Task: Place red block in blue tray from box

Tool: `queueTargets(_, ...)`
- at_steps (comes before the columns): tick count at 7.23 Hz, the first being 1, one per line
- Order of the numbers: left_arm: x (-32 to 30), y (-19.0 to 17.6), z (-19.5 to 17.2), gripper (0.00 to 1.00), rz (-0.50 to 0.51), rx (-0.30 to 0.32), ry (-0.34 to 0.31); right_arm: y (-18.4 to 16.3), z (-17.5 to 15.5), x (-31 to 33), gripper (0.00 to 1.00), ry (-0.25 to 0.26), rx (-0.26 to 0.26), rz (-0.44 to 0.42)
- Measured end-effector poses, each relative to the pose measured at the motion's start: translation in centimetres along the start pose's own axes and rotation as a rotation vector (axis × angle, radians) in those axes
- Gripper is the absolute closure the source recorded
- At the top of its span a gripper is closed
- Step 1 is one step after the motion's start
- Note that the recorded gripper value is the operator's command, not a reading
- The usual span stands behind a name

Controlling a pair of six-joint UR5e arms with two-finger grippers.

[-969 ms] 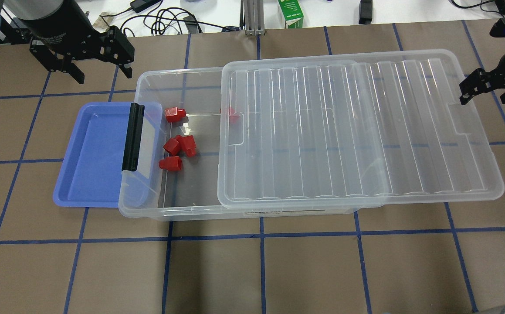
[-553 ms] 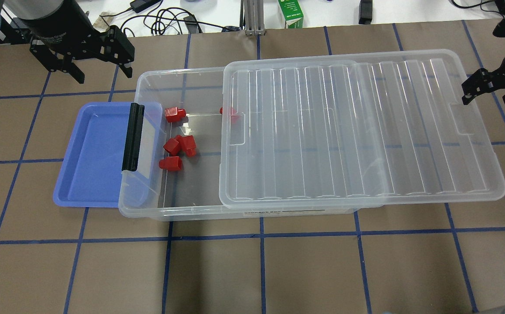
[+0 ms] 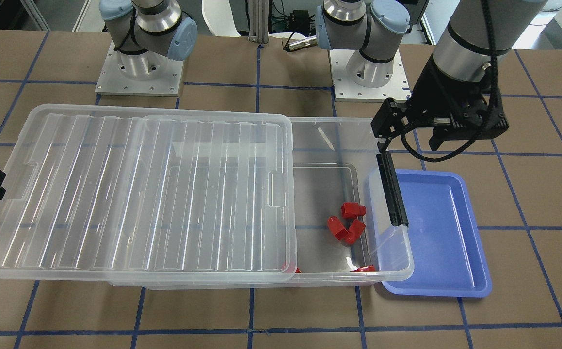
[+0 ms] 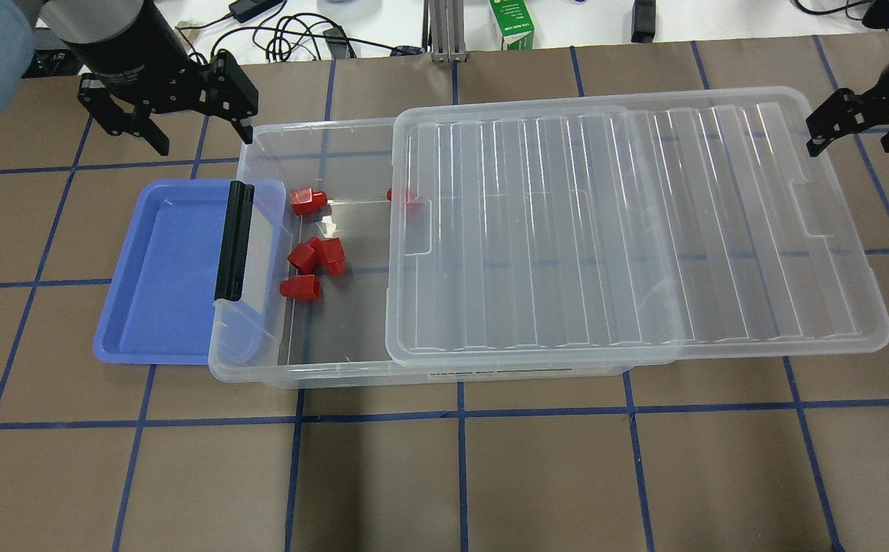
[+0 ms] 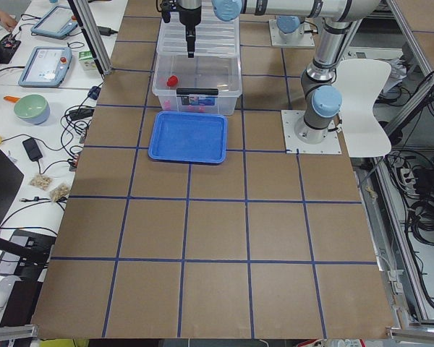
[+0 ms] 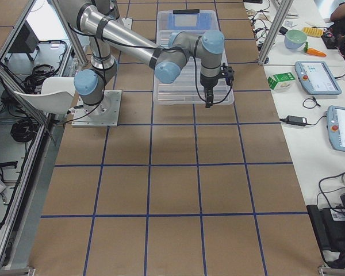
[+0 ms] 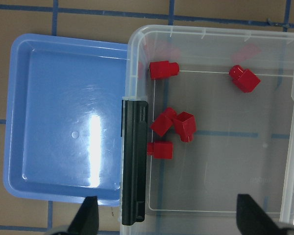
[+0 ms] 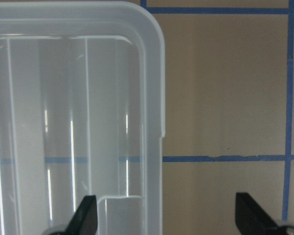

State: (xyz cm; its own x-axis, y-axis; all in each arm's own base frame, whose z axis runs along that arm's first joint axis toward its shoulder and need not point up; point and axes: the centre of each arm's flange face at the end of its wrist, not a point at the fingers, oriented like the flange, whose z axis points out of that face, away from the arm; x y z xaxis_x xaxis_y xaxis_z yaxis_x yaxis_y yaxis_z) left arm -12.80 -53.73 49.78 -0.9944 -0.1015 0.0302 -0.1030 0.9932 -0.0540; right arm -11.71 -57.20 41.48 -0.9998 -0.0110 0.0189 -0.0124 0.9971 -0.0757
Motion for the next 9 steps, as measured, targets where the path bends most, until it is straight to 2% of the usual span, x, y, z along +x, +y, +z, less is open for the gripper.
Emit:
queueTargets(1, 1.5, 0.2, 1.8, 0.00, -0.023, 0.011, 0.000, 0.4, -3.2, -0.9, 0.00, -0.006, -0.010, -0.007)
queueTargets(4, 2.6, 1.6, 12.9, 0.00, -0.120, 0.099, -0.012, 2.9, -11.9, -4.3, 0.00, -0.011, -0.041, -0.027)
queueTargets(5, 2.6, 2.6, 15.4, 0.00, -0.168, 0.107, -0.008, 3.5, -13.2, -4.7, 0.00, -0.013, -0.050, -0.021)
queueTargets(7, 3.3, 3.5, 18.0, 0.00, -0.260, 0.090, -0.006, 4.0, -14.2, -6.5, 0.00, -0.023, -0.048, 0.003)
queueTargets(9, 4.8, 3.8, 19.3, 0.00, -0.273, 0.082, -0.005, 3.6, -14.0, -14.0, 0.00, -0.024, -0.050, 0.003)
